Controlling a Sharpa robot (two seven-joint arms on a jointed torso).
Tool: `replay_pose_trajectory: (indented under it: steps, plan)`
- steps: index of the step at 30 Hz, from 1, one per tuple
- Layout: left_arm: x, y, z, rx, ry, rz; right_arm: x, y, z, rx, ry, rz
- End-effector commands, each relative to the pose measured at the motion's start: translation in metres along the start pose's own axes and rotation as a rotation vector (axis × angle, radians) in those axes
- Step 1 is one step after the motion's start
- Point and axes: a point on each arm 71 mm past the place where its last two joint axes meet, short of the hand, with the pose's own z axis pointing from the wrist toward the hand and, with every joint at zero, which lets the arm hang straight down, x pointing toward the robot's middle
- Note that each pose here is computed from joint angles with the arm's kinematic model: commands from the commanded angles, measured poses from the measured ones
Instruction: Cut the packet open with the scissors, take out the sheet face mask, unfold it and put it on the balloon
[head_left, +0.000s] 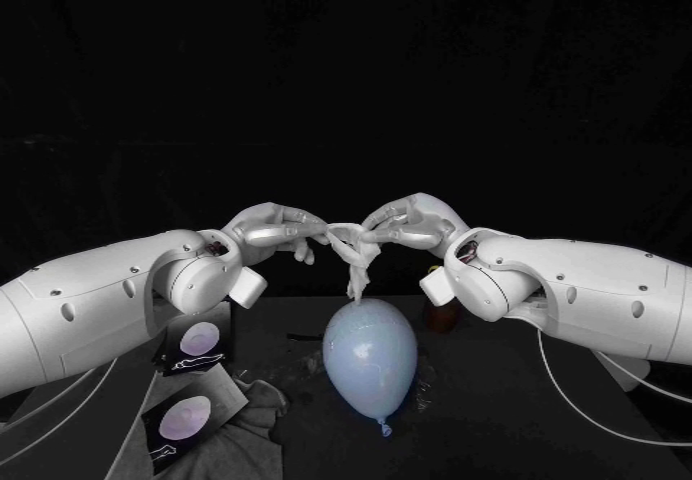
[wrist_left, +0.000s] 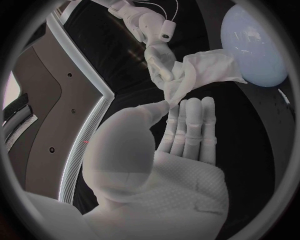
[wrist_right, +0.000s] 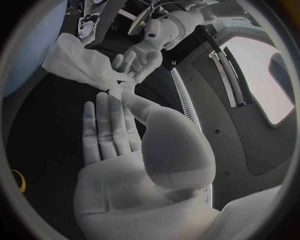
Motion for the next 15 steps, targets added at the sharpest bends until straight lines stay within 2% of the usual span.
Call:
replay_pose_trajectory:
  steps: [1,15]
  plan:
    - [-0.0028,0.0012,0.0002,0.028,-0.056,0.011,-0.004,0.007,0.003,-0.021,-0.048,-0.073]
    - [-0.0023,0.0199,-0.0031,0.037,-0.088,-0.019,-0.008,0.017,0.014,-0.014,-0.123,-0.134]
